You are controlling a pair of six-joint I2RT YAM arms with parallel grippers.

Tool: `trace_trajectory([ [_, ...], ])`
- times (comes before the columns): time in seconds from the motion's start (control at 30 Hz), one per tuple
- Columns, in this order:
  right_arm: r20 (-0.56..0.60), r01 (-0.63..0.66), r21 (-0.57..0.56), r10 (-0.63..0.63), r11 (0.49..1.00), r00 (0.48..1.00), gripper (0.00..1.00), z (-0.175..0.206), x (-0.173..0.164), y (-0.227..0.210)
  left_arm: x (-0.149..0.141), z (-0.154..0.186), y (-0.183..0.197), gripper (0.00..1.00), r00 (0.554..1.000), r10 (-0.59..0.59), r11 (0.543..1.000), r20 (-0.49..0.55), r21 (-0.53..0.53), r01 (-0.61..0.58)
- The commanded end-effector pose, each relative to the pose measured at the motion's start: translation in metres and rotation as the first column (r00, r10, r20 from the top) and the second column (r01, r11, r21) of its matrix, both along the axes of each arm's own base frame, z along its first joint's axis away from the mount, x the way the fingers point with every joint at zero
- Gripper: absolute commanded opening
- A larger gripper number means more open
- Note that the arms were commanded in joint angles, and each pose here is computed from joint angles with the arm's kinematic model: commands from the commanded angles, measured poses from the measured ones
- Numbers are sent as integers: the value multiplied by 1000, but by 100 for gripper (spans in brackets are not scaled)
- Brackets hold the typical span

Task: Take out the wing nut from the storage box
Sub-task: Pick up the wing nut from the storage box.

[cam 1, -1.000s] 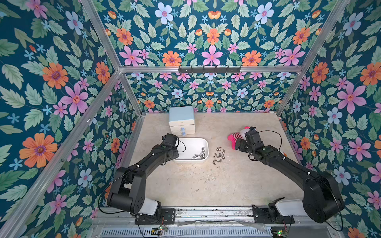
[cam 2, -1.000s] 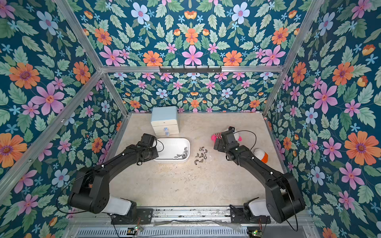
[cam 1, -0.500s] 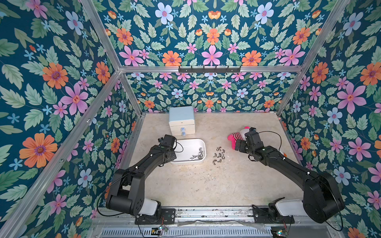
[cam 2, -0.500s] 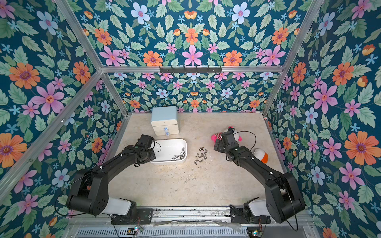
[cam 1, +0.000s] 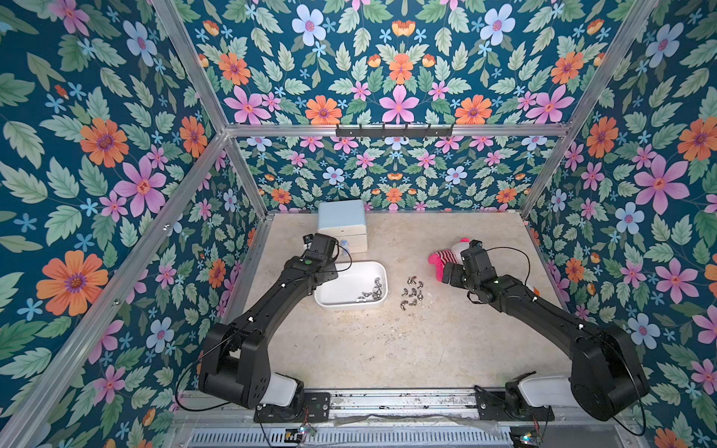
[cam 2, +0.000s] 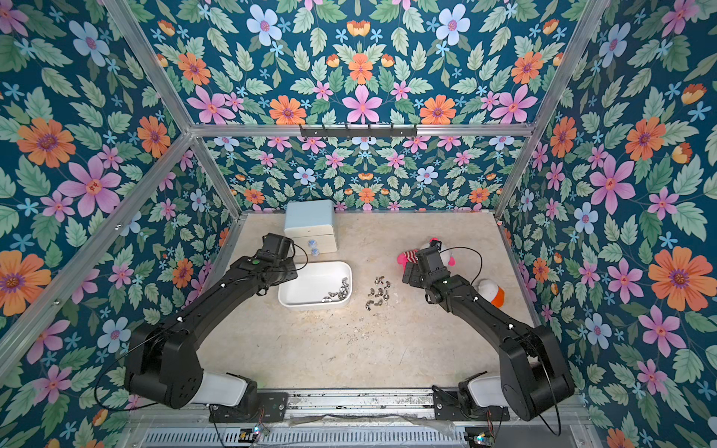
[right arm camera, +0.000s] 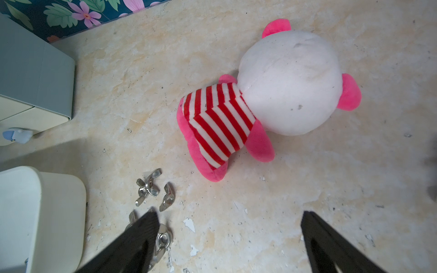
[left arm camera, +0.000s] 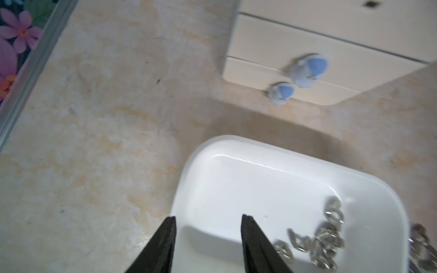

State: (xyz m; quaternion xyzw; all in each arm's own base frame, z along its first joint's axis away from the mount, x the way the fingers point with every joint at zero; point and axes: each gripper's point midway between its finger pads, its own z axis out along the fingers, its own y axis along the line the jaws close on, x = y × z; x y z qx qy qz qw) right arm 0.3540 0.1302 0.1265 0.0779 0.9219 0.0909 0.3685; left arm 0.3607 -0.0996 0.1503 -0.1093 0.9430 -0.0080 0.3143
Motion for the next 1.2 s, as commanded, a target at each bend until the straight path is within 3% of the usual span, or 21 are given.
trace_trajectory([
  [0.0, 9, 10, 8, -10, 1000, 1000, 99, 1, 2, 1, 1, 5, -45, 52, 990, -139, 990, -7, 0, 139],
  [0.2, 11, 10, 7, -10, 1000, 1000, 99, 2, 2, 1, 7, -20, -111, 51, 964, -263, 964, -47, -46, 261],
  [0.5, 9, 21, -8, -21, 1000, 1000, 99, 0, -4, -5, 7, -67, -151, 44, 933, -344, 937, -110, -102, 333],
  [0.87, 7, 18, -3, -18, 1000, 1000, 99, -2, -2, -3, 12, -96, -151, 40, 933, -318, 947, -169, -17, 320],
  [1.17, 3, 18, -4, -18, 1000, 1000, 99, -5, -3, -4, 14, -112, -158, 35, 925, -329, 944, -188, -33, 329],
])
